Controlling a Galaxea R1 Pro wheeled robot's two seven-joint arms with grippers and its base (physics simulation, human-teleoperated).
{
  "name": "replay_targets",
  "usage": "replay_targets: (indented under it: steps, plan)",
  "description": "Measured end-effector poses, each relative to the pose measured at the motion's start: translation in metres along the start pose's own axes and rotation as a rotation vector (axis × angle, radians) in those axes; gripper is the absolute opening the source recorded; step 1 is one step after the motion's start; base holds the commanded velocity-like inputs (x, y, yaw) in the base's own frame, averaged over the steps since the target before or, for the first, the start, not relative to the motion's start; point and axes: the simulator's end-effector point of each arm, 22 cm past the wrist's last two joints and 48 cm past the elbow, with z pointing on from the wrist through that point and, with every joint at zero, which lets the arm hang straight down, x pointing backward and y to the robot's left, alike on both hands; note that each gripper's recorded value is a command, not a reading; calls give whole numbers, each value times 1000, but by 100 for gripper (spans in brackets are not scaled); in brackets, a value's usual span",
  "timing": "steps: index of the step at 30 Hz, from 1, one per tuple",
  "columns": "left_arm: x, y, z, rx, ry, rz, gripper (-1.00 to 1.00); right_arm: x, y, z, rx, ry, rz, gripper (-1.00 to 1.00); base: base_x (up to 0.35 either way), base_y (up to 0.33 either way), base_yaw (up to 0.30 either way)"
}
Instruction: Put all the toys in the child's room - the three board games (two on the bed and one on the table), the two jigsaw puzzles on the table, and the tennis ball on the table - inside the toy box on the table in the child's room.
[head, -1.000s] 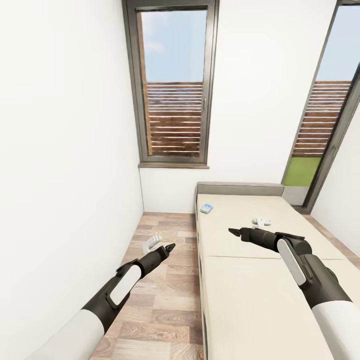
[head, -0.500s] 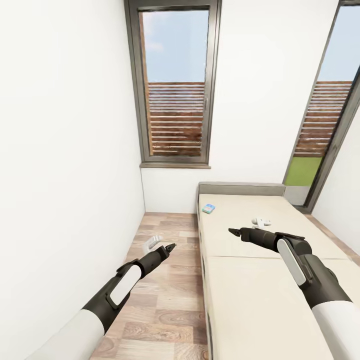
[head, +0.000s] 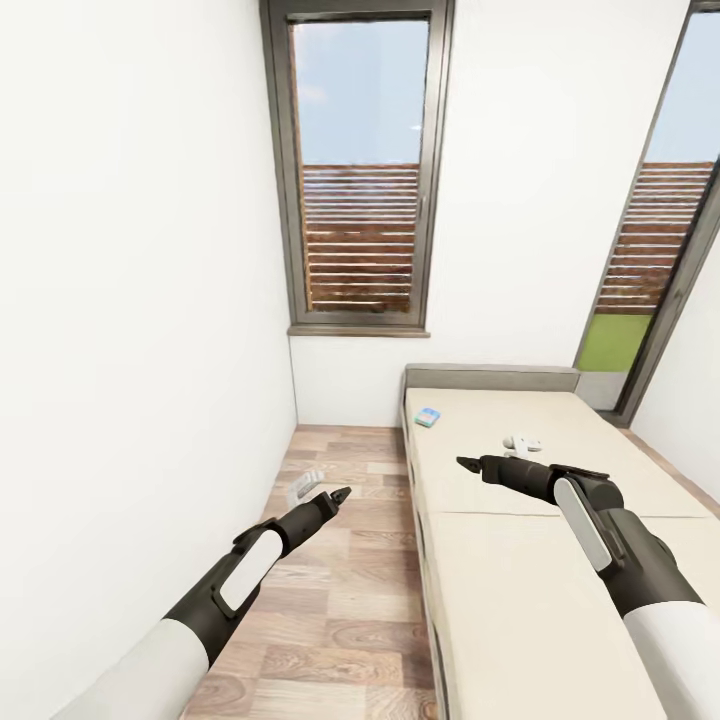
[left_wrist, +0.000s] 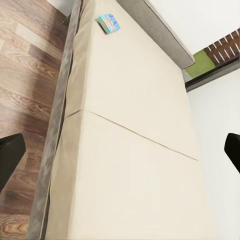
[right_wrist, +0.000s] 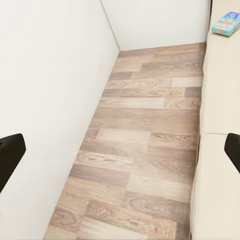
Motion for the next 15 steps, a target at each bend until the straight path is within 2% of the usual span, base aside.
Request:
replay_targets:
  steps: [15]
  plan:
    - [0,0,0,0,-1,-1,100,0,0,0,1,0,-1,100,0,25,0]
